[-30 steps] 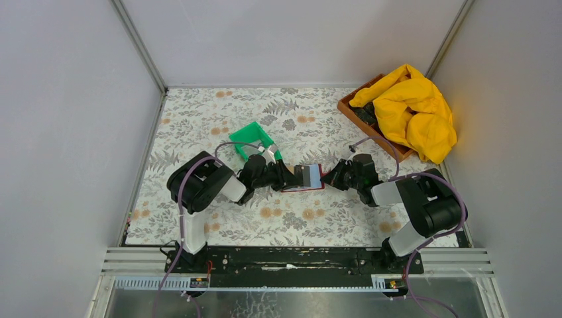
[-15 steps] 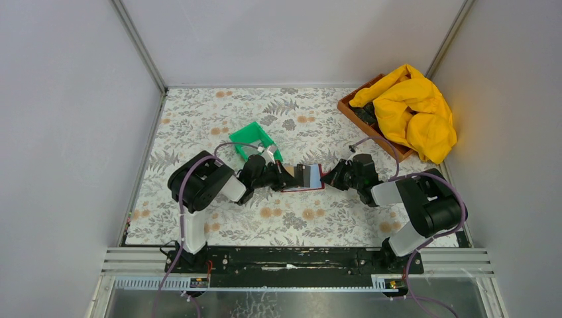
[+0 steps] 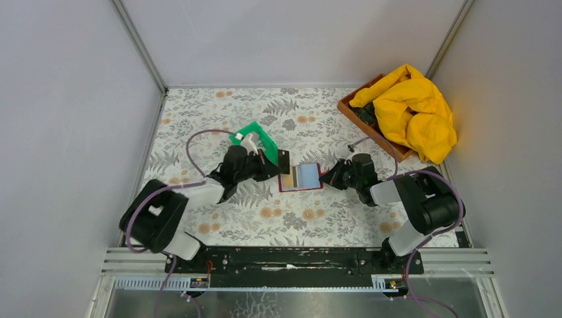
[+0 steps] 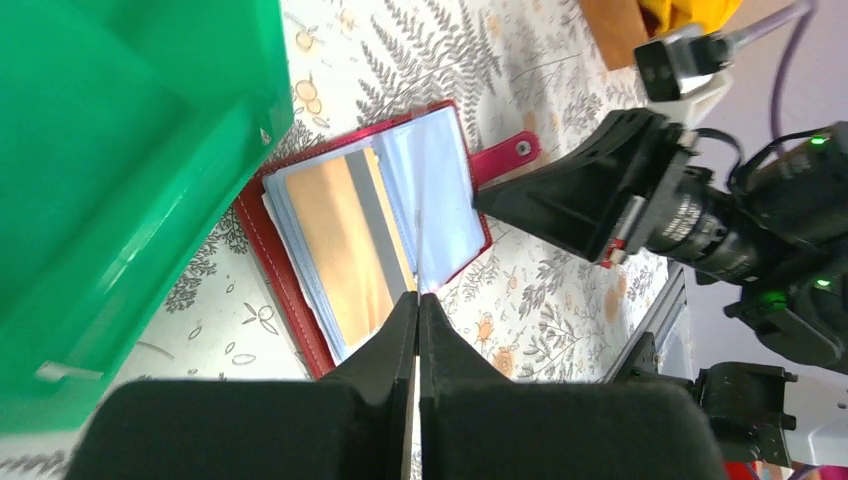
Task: Take the credit cards out of the card holder
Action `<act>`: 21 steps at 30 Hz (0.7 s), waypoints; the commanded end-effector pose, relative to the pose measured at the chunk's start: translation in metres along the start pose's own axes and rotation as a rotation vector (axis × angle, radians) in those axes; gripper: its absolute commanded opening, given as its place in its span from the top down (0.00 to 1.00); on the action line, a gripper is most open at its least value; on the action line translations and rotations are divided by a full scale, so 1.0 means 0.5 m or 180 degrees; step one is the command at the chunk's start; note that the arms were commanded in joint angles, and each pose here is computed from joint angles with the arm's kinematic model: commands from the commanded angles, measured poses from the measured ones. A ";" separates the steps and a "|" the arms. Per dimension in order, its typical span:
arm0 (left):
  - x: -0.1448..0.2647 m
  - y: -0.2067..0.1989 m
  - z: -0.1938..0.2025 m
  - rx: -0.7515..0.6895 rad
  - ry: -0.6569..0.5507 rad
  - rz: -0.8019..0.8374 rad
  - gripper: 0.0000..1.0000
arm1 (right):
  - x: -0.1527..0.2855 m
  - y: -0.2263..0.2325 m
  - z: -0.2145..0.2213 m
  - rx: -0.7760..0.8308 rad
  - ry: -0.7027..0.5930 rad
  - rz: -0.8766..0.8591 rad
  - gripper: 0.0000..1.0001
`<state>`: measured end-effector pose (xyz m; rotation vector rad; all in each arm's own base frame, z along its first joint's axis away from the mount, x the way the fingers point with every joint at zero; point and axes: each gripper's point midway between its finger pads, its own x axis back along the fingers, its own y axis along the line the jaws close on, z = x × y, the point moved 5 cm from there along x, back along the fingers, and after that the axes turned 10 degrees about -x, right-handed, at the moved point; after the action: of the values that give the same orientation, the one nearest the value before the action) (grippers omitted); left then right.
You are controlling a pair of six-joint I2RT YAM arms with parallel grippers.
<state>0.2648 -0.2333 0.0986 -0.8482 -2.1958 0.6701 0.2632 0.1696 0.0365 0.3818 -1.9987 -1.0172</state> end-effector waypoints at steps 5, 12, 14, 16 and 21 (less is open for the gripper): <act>0.087 -0.054 -0.103 -0.0681 -0.0272 -0.0279 1.00 | 0.029 -0.056 0.055 0.0066 0.0268 0.0333 1.00; 0.136 -0.035 -0.200 -0.1128 -0.0256 -0.1209 1.00 | 0.032 -0.051 0.061 0.0066 0.0318 0.0243 1.00; 0.145 -0.036 -0.227 -0.1073 -0.0307 -0.1351 1.00 | 0.031 -0.049 0.064 0.0055 0.0346 0.0211 1.00; 0.154 -0.024 -0.243 -0.0898 -0.0365 -0.1513 1.00 | 0.031 -0.047 0.066 0.0029 0.0373 0.0175 1.00; 0.139 -0.048 -0.239 -0.0312 -0.0708 -0.0911 1.00 | 0.031 -0.040 0.074 -0.0045 0.0453 0.0069 1.00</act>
<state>0.3112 -0.1687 0.2210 -0.4804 -2.5348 0.3259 0.2479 0.1685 0.0372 0.4353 -1.9832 -1.0068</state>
